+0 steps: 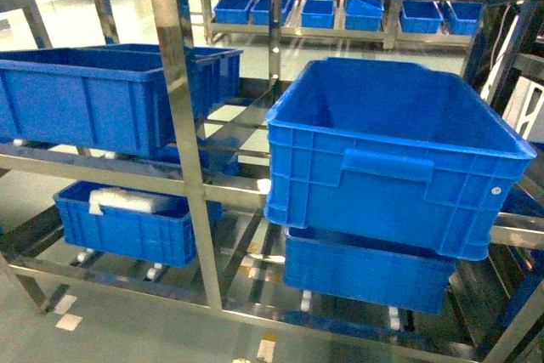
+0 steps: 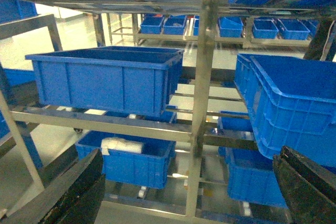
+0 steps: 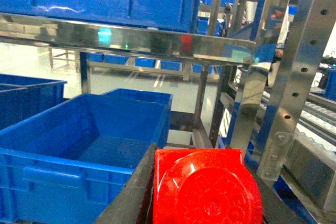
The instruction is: Pick red block from blue box to shelf
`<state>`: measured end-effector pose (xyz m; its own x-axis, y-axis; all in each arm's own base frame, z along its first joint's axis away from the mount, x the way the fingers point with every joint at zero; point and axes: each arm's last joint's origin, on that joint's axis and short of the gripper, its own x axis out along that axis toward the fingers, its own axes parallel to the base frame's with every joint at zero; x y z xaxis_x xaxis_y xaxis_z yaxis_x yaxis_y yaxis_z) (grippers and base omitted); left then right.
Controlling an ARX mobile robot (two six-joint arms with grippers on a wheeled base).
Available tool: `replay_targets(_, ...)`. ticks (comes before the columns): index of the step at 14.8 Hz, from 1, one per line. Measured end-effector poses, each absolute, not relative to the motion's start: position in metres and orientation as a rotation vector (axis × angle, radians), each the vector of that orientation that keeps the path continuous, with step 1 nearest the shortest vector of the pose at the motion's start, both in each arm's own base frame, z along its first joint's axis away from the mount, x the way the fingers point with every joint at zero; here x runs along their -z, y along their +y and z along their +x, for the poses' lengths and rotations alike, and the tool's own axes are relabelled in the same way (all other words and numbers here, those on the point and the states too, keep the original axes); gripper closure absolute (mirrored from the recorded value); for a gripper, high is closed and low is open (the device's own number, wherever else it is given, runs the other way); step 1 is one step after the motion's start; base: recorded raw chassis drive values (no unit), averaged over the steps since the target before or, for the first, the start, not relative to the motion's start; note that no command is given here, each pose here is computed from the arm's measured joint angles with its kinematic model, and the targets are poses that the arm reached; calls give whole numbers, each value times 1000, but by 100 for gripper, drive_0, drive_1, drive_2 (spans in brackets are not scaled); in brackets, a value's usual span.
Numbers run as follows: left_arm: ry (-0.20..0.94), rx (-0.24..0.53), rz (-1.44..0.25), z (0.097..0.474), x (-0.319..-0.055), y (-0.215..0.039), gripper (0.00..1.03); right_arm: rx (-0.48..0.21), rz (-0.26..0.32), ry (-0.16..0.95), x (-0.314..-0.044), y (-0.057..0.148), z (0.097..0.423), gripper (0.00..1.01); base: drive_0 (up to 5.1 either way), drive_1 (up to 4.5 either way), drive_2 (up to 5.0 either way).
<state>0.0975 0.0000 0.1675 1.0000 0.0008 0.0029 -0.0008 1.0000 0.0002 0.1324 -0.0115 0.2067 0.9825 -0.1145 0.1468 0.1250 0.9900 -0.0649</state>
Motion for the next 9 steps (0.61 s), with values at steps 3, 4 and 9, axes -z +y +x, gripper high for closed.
replay_targets(3, -2, -2, 0, 98, -167, 0, 5, 122, -74, -147, -207, -12, 132, 74, -152, 137, -440)
replay_targets(4, 7, 3, 0, 98, -167, 0, 5, 122, -74, -128, -205, -12, 133, 74, 63, 63, 63)
replay_targets(9, 1, 0, 0, 98, -167, 0, 5, 121, -74, -140, -207, -12, 133, 74, 12, 12, 12)
